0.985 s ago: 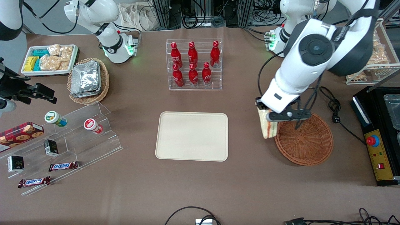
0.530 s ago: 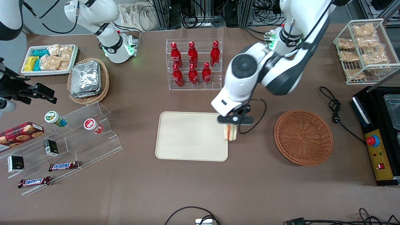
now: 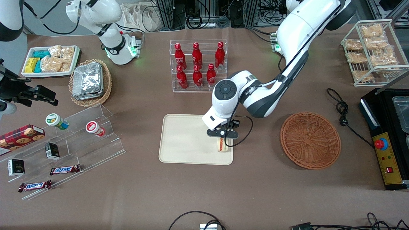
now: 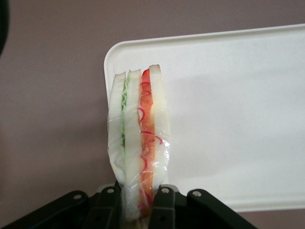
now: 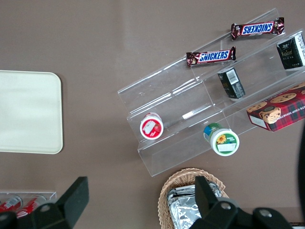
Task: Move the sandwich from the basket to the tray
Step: 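Lower the sandwich onto the tray and open the left gripper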
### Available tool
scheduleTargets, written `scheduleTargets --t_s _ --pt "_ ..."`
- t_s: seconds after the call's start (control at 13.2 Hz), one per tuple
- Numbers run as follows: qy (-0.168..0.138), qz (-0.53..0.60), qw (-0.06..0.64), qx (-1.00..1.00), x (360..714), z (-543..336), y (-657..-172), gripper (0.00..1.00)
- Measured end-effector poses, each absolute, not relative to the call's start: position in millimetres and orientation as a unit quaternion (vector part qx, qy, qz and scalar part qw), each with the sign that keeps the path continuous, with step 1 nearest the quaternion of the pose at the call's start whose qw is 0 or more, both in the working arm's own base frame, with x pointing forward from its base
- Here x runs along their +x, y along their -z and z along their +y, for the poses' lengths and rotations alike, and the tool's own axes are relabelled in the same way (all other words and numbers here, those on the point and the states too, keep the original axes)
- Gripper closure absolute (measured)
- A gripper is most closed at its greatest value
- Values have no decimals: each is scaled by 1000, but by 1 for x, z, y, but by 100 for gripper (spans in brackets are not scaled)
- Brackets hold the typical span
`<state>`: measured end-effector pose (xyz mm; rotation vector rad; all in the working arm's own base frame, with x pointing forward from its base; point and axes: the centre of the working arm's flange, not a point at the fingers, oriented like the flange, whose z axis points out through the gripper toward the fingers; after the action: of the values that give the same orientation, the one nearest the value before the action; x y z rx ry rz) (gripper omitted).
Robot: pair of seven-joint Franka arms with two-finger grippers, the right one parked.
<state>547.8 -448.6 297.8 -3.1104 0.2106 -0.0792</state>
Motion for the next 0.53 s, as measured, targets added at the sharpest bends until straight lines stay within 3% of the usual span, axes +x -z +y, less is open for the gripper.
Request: scheduleTargets --t_s 0.53 --pt "30 57 -1 -998 557 -452 -263 84"
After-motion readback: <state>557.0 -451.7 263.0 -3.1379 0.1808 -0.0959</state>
